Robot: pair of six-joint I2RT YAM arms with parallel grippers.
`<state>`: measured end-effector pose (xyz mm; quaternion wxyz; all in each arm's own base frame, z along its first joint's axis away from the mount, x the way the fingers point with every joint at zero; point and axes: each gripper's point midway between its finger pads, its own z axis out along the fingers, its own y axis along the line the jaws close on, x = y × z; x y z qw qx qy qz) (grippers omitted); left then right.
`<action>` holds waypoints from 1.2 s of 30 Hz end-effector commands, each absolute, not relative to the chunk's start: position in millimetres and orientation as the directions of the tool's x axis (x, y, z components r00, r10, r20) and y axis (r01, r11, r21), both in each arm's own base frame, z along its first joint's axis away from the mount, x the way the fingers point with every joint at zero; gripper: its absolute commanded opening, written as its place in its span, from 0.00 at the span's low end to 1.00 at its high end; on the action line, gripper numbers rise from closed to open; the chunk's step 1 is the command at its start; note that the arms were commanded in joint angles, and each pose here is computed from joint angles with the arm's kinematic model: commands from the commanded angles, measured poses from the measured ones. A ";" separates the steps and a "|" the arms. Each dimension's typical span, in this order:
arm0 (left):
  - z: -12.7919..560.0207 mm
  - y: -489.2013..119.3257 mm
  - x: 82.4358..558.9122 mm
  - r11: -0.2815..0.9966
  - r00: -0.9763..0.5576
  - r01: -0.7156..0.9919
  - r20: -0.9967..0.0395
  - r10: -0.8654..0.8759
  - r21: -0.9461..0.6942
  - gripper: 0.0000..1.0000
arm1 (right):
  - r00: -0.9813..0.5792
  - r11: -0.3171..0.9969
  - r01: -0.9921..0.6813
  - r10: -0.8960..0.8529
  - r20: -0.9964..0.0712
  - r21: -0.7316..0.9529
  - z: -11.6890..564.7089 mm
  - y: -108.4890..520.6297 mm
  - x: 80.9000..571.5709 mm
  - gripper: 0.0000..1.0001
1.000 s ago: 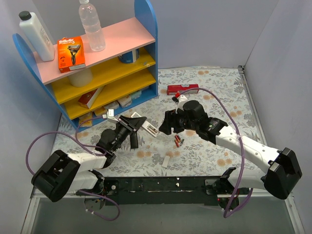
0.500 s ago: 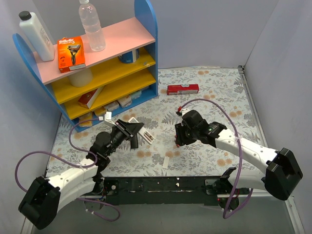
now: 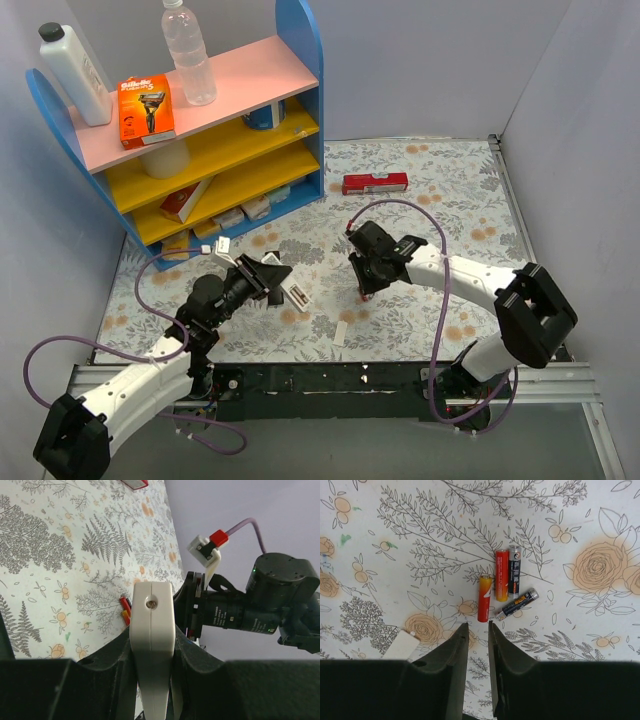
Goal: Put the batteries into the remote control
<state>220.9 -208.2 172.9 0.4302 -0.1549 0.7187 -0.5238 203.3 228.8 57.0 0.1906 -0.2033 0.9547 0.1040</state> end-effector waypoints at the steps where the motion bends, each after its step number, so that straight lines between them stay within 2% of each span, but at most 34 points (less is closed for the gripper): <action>1: 168.9 -209.6 218.9 0.436 -0.601 0.233 -0.481 -0.638 -0.869 0.00 | -0.825 0.907 -0.418 -0.351 -0.442 0.060 68.2 232.0 223.1 0.28; 6: 163.6 -213.9 218.4 0.441 -0.626 0.223 -0.474 -0.619 -0.869 0.00 | -0.826 0.903 -0.429 -0.382 -0.414 0.023 61.7 237.4 232.3 0.23; 19: 173.7 -224.4 212.9 0.427 -0.649 0.303 -0.512 -0.562 -0.852 0.00 | -0.825 0.905 -0.422 -0.409 -0.390 -0.055 50.0 235.2 245.7 0.20; 36: 172.8 -228.4 210.2 0.417 -0.670 0.308 -0.507 -0.543 -0.855 0.00 | -0.827 0.898 -0.435 -0.429 -0.364 -0.069 34.1 238.0 248.7 0.17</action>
